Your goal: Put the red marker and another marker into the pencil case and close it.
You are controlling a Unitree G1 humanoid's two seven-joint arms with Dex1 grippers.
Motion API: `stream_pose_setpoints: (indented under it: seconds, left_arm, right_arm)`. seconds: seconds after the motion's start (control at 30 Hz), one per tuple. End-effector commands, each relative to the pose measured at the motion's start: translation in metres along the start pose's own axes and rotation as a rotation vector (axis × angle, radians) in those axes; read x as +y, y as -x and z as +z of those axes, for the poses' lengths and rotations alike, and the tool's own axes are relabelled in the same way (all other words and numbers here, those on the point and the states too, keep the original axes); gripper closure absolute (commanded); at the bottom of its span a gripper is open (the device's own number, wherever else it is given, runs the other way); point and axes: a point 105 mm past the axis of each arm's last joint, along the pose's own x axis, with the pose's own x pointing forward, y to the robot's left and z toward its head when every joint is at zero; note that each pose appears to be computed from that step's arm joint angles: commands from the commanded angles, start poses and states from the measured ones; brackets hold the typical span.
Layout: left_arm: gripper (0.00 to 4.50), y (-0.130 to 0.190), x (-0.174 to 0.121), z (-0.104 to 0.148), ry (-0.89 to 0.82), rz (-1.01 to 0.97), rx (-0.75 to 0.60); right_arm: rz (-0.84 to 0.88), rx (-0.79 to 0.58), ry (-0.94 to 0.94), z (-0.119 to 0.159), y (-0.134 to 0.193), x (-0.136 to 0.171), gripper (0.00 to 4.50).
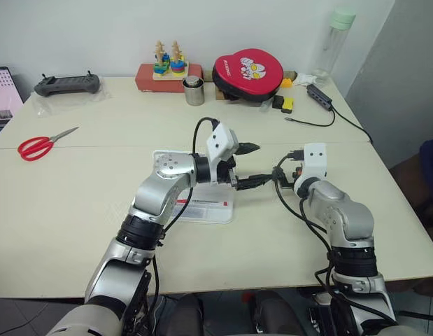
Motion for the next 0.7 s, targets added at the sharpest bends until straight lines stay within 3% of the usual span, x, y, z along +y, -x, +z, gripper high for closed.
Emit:
stream_pose_setpoints:
  seconds: [0.03, 0.17, 0.3, 0.5, 0.7]
  left_arm:
    - [0.00, 0.003, 0.015, 0.016, -0.090, 0.078, -0.008]
    - [0.00, 0.004, 0.020, 0.019, -0.094, 0.097, -0.011]
    - [0.00, 0.004, 0.019, 0.017, -0.101, 0.098, -0.002]
    - [0.00, 0.006, 0.016, 0.019, -0.100, 0.092, -0.006]
    - [0.00, 0.006, 0.017, 0.019, -0.110, 0.099, -0.003]
  right_arm:
    - [0.007, -0.025, 0.010, 0.003, -0.001, 0.006, 0.00]
    - [-0.016, 0.028, 0.057, -0.012, -0.010, 0.004, 0.00]
    - [-0.064, 0.049, 0.099, -0.020, -0.015, -0.006, 0.61]
    - [-0.073, 0.030, 0.127, -0.017, -0.016, -0.007, 1.91]
    - [-0.077, 0.003, 0.105, -0.011, -0.013, -0.009, 3.50]
